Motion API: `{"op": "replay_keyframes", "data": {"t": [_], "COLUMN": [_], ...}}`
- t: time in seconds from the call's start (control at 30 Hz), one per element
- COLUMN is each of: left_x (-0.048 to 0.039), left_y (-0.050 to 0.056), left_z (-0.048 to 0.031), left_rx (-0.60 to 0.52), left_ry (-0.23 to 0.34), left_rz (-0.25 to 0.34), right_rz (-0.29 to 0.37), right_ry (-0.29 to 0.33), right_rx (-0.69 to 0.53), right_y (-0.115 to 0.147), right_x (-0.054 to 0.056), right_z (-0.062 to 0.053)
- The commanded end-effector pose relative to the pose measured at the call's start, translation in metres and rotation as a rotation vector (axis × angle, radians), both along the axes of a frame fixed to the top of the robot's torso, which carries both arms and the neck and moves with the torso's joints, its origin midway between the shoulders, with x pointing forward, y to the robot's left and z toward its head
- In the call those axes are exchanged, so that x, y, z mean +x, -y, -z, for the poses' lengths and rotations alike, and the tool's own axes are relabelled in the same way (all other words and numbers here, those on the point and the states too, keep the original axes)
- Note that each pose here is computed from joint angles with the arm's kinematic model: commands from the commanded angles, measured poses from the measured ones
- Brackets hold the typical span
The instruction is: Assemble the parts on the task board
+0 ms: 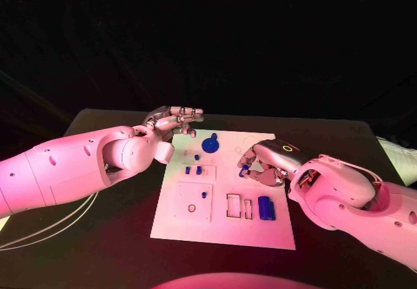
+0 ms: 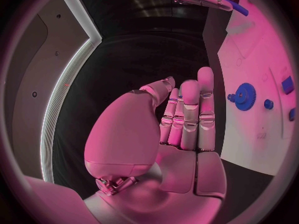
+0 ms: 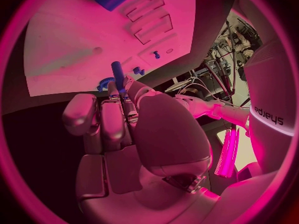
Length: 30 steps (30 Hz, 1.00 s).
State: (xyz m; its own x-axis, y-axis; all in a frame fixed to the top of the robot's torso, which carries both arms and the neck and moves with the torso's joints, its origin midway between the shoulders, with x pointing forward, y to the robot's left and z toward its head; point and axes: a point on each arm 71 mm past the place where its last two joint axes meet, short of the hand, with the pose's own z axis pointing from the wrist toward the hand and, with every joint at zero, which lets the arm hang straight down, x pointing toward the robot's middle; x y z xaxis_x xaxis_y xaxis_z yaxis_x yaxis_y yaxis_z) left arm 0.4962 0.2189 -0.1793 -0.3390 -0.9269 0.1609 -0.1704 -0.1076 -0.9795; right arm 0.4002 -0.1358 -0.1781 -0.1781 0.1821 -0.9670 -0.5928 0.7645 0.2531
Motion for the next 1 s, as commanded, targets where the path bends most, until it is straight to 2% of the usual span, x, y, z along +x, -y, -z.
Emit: {"op": "replay_keyframes", "data": {"t": [0.03, 0.2, 0.33, 0.5, 0.7, 1.0], "left_x": [-0.0006, -0.0008, -0.0007, -0.0009, -0.0011, -0.0014], "left_y": [0.004, 0.008, 0.010, 0.013, 0.016, 0.019], "left_z": [-0.0011, -0.0013, -0.0012, -0.0013, -0.0015, -0.0017], "left_rx": [-0.004, -0.008, -0.009, -0.012, -0.015, -0.019], "left_ry": [0.010, 0.011, 0.011, 0.011, 0.012, 0.012], "left_rz": [0.027, 0.037, 0.040, 0.045, 0.053, 0.062], "right_rz": [-0.022, -0.097, -0.155, -0.217, -0.254, -0.256], "right_ry": [0.010, 0.003, -0.002, -0.018, -0.070, -0.118], "right_rx": [0.049, 0.088, 0.108, 0.116, 0.123, 0.100], "right_y": [-0.010, -0.037, -0.059, -0.085, -0.104, -0.112], "right_x": [-0.006, -0.015, -0.023, -0.032, -0.041, -0.041], "right_z": [-0.006, -0.010, -0.008, 0.002, 0.021, 0.044]}}
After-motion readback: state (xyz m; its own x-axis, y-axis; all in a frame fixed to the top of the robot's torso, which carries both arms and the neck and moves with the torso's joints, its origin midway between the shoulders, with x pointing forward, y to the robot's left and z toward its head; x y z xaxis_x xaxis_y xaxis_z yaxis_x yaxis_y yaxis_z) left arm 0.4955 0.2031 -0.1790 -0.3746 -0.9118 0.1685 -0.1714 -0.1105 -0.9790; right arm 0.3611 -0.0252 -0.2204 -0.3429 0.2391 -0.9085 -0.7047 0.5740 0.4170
